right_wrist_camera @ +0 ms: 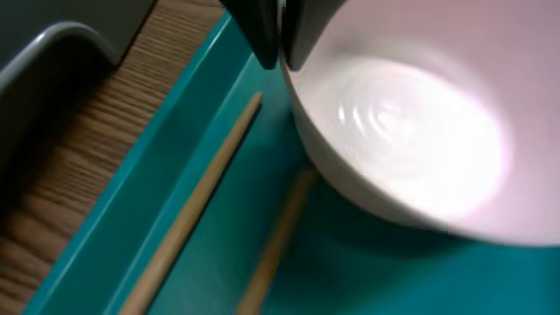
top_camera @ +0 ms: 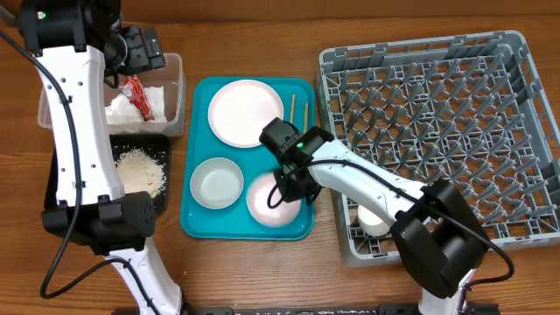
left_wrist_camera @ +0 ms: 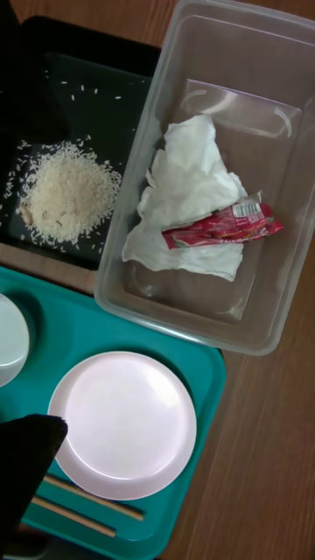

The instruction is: Sort waste into correct bins and load items into the dishwasher

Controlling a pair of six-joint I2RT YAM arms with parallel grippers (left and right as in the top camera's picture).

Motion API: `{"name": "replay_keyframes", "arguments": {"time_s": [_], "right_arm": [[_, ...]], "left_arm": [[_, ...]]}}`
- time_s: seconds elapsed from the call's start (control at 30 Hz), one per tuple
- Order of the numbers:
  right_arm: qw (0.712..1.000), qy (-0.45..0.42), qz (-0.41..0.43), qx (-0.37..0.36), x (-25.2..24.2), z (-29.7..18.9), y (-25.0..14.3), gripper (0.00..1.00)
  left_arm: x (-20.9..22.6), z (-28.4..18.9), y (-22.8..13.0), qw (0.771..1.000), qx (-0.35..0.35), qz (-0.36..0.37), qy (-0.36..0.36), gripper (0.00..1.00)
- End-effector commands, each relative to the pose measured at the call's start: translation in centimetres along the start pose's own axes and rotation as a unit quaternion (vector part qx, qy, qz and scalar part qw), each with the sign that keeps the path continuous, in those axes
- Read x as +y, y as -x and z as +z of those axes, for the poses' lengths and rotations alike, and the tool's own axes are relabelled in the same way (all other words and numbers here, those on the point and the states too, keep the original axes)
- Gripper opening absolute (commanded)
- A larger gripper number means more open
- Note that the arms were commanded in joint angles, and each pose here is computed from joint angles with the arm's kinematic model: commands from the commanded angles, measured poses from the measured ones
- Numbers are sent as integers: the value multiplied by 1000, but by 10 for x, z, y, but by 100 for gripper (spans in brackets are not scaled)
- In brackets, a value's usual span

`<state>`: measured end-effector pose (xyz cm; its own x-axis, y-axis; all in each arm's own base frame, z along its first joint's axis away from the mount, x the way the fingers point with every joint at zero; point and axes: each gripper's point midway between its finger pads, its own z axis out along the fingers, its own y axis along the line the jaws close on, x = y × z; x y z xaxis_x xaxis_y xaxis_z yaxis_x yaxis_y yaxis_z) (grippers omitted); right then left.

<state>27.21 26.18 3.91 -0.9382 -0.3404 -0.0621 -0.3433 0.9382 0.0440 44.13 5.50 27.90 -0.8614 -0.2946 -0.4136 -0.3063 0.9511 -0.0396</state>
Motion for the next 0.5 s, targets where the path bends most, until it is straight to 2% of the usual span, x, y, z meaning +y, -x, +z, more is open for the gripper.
{"name": "replay_keyframes", "arguments": {"time_s": [0.0, 0.13, 0.23, 0.3, 0.4, 0.43, 0.47], "right_arm": [[1000, -4, 2, -11, -5, -7, 6, 4], [997, -9, 21, -70, -18, -57, 33, 4], [976, -100, 56, -184, -59, -141, 67, 4], [920, -237, 118, -290, -110, -203, 83, 4], [845, -367, 156, -357, -149, -248, 87, 4], [803, -423, 179, -381, -167, -263, 89, 4], [792, -436, 186, -385, -172, -264, 91, 4]], "left_arm": [[1, -14, 5, 1000, -23, -7, 1, 100], [1, -14, 5, 1000, -23, -7, 1, 100], [1, -14, 5, 1000, -23, -7, 1, 100], [1, -14, 5, 1000, -23, -7, 1, 100], [1, -14, 5, 1000, -23, -7, 1, 100], [1, -14, 5, 1000, -23, -7, 1, 100], [1, -14, 5, 1000, -23, -7, 1, 100]]}}
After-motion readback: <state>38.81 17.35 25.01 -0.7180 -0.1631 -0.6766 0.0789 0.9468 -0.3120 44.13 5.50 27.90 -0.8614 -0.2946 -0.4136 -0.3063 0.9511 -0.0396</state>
